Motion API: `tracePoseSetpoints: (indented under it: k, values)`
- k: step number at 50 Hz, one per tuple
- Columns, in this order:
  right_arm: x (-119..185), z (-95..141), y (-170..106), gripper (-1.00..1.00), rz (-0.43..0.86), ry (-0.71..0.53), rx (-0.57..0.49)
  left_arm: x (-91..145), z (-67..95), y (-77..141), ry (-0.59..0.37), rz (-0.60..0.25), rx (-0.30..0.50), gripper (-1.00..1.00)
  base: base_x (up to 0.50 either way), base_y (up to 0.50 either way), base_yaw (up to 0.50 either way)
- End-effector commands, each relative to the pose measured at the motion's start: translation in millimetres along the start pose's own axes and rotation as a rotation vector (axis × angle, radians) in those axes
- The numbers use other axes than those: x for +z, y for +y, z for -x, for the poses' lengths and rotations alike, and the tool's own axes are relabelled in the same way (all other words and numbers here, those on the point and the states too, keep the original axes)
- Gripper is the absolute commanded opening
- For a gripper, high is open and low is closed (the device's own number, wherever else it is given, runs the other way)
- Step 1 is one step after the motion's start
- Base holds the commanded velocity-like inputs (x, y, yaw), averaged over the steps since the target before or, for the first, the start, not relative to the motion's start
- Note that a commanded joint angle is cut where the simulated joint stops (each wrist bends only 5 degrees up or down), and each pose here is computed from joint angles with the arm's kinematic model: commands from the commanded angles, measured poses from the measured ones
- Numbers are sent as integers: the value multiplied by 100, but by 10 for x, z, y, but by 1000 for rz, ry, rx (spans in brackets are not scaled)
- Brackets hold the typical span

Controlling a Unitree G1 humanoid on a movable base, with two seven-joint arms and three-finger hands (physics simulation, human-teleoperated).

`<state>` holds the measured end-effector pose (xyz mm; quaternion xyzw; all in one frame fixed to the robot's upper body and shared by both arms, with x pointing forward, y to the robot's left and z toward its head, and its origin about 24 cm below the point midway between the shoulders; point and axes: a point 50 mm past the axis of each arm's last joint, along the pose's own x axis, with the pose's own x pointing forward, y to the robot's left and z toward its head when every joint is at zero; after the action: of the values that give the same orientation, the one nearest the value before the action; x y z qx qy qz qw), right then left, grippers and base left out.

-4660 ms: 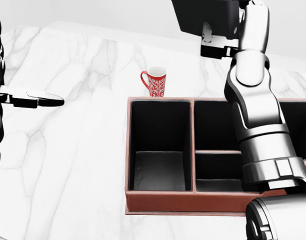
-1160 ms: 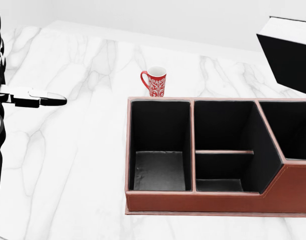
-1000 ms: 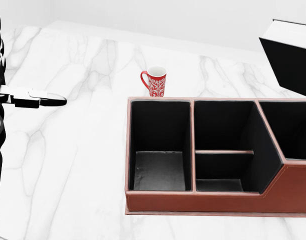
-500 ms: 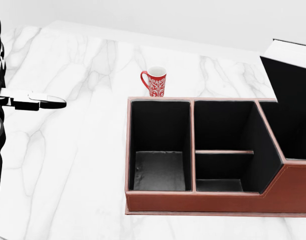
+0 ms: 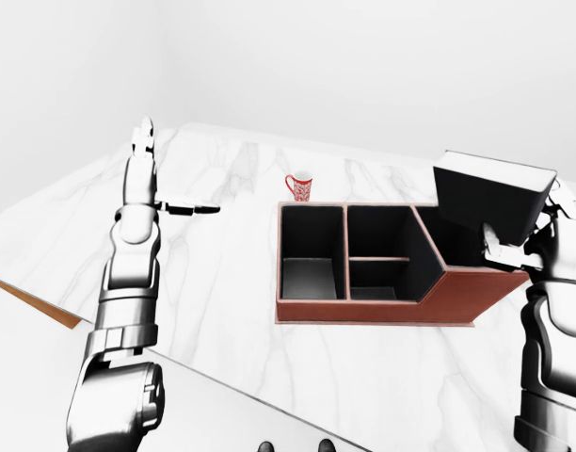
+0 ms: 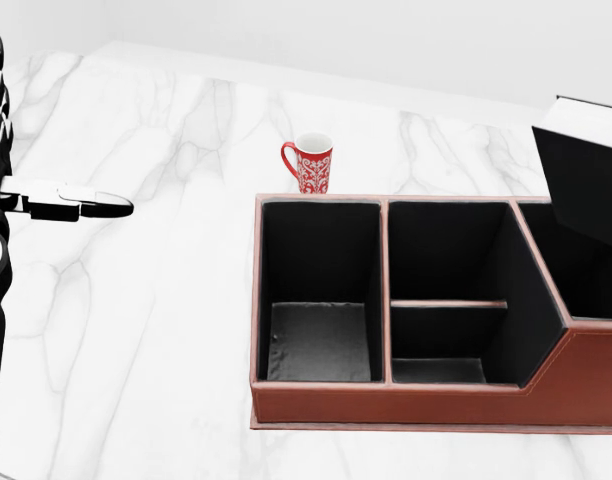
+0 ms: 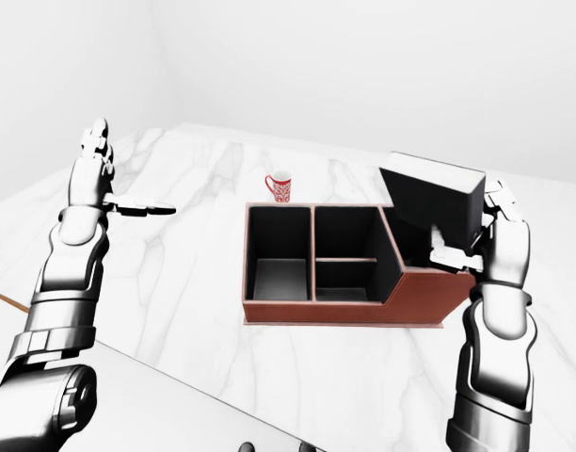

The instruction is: Pick up the book and place it in the right compartment of the caddy.

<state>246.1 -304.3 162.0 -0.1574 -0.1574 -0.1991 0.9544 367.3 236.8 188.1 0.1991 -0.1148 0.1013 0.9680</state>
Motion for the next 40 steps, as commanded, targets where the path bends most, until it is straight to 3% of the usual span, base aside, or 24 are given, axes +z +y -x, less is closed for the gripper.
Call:
tracePoseSetpoints:
  k: [1,3,5,9,10,12,19,23,33,34,36,38,40]
  values:
    - [-38,-27,-63,-100,-48,14,-36,-4,-7,2,4,0,0,100,0,0,0]
    - [-56,-31,-70,-100,-53,22,-38,3,-13,9,2,0,1,100,0,0,0]
    - [131,-85,-115,-100,-52,-56,-43,20,-11,14,-5,-1,1,100,0,0,0]
    - [14,-48,-106,-100,-61,-8,-43,0,-11,17,3,-1,2,100,0,0,0]
    - [169,-82,-140,-100,-61,-73,-44,0,-10,17,2,-1,2,100,0,0,0]
    - [44,-39,-121,-100,-70,-21,-41,-3,-10,16,4,0,2,100,0,0,0]
    - [144,4,-155,-100,-91,-67,-28,-21,-4,7,10,0,1,100,0,0,0]
    - [414,-27,-209,-100,-94,-182,-18,-28,-3,7,13,1,2,100,0,0,0]
    - [414,15,-200,-100,-92,-184,-1,-1,-12,14,3,1,2,100,0,0,0]
    - [286,59,-173,-100,-98,-130,4,-24,-5,8,12,2,3,100,0,0,0]
    - [443,47,-212,-100,-93,-198,3,-31,1,0,13,1,1,100,0,0,0]
    - [339,103,-187,-100,-100,-154,12,-36,5,-8,14,1,0,100,0,0,0]
    - [462,104,-208,-100,-95,-208,16,-11,-1,-3,5,0,0,100,0,0,0]
